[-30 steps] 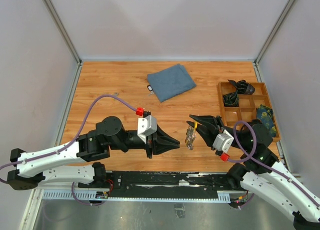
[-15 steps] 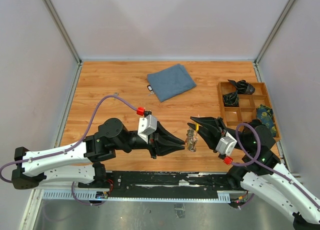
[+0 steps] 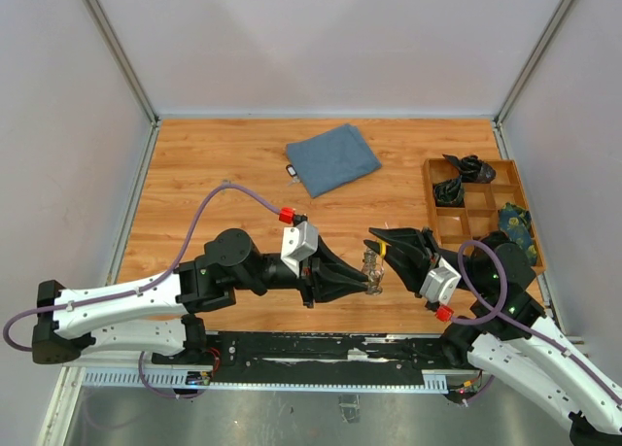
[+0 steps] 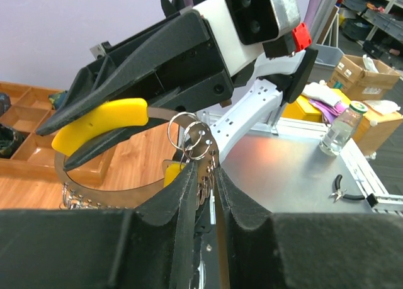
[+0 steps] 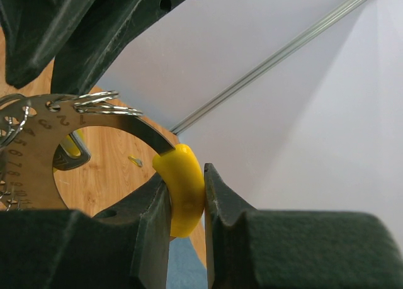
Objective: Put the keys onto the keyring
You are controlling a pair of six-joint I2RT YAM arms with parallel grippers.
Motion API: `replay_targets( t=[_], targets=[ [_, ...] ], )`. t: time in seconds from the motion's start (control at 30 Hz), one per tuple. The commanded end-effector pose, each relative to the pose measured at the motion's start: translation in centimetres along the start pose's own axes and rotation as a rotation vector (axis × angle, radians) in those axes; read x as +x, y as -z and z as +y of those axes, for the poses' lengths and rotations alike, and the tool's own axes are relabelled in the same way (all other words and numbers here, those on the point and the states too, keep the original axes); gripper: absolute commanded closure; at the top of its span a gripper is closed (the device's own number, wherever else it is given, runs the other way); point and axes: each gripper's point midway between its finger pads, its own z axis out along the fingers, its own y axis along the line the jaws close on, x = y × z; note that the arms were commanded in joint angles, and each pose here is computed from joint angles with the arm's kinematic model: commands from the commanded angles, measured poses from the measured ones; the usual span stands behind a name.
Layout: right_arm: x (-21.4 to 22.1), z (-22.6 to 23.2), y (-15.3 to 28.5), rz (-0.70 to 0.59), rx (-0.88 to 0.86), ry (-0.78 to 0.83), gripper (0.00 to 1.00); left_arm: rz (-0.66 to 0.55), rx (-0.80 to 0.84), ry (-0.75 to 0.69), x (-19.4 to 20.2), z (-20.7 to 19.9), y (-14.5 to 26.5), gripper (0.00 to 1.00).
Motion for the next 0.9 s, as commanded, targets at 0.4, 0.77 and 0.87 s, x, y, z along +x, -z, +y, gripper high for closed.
replay_targets(
  t=[0.4, 0.77, 0.87],
  targets=[
    [-1.59, -0.06, 0.13, -0.057, -0.010, 0.054, 0.88, -0.014, 0.024, 0.018, 0.27, -0.40, -0.74, 0.78],
    [-1.40, 0.32, 0.04, -0.057, -0.023, 0.052, 0.88, -0.012, 0.013, 0.020, 0.31, -0.22, -0.78, 0.68],
    [-1.25, 0.53, 0.00, -0.055, -0.029, 0.049, 0.88, -0.014, 0.011, 0.021, 0.22, -0.20, -0.80, 0.64]
  ],
)
